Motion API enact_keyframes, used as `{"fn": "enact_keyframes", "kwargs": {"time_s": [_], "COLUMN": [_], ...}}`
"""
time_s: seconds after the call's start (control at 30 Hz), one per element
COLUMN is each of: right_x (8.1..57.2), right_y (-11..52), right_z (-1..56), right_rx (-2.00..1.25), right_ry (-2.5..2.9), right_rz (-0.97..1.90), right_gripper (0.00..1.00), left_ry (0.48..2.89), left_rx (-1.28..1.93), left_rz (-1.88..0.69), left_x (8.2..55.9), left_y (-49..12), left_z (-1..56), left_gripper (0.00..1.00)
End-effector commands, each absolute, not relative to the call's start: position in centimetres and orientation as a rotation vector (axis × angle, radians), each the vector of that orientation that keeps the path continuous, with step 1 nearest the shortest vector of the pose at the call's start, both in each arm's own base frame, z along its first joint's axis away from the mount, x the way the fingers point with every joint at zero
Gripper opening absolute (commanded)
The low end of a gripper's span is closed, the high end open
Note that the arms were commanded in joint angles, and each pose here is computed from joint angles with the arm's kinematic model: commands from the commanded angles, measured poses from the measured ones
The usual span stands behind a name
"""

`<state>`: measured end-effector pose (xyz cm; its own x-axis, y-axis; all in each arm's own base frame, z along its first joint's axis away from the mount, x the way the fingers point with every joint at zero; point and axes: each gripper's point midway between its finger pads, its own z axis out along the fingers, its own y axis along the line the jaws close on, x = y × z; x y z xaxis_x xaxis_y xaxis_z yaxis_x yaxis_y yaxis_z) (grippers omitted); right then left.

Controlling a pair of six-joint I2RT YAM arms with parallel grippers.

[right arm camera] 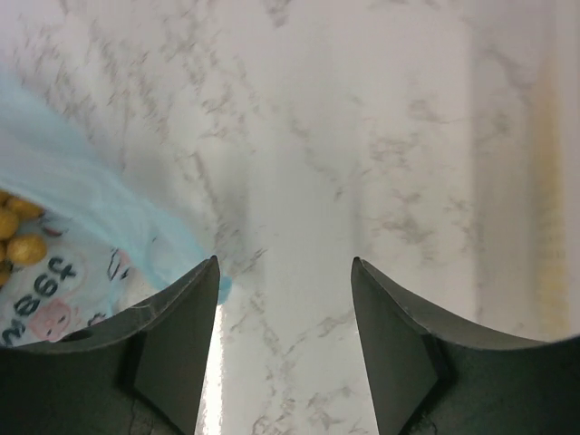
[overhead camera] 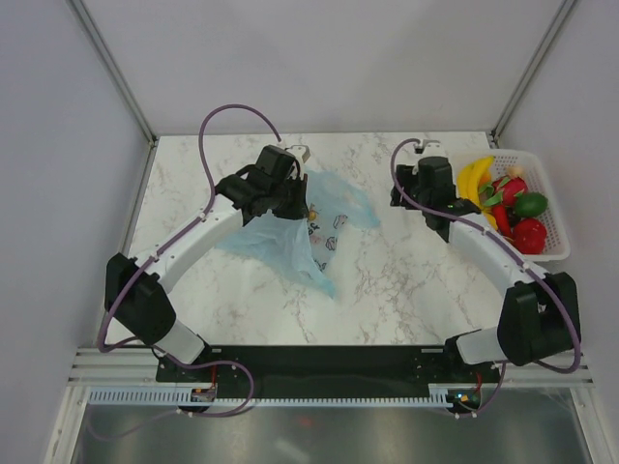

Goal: Place the fake fruits into the plastic bag and tie a complex knot
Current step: Pick up the fake fruit from the bin.

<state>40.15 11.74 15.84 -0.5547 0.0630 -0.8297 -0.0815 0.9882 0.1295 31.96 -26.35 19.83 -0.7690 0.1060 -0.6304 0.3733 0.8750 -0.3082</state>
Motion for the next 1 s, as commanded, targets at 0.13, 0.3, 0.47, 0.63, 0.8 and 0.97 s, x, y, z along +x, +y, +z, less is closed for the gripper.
{"fn": "enact_keyframes", "kwargs": {"time_s": [0.13,0.3,0.47,0.63,0.8,0.97], "right_x": [37.8,35.1,34.7,36.3,37.1,39.0], "right_y": [-3.5,-9.8,-11.4,-12.0,-12.1,-12.7], "right_z": [18.5,15.2,14.6,13.6,11.3,9.8], "right_rx": [0.673,1.073,1.232,1.347,1.538,1.570], "right_ry": [2.082,2.079,2.009,1.985,1.902,1.866], "right_rz": [-0.122,-0.097,0.004,0.083,0.178,0.203], "right_gripper": [0.71,0.74,0.98,0.98,0.98,0.98], "left_ry": [2.363,2.363,2.370,2.364,2.360,2.367], "left_rx": [0.400,0.416,0.414,0.402,0.404,0.412], "left_rz": [-0.606,-0.622,-0.623,-0.640,-0.640,-0.640], "left_x": [32.4,32.1,32.0,31.8,31.7,31.9], "left_y": [-27.3,-27.4,-27.3,-27.3,-27.3,-27.5], "left_z": [21.5,21.6,21.5,22.0,22.2,21.9], "left_gripper": [0.02,0.02,0.02,0.02,0.02,0.02]}}
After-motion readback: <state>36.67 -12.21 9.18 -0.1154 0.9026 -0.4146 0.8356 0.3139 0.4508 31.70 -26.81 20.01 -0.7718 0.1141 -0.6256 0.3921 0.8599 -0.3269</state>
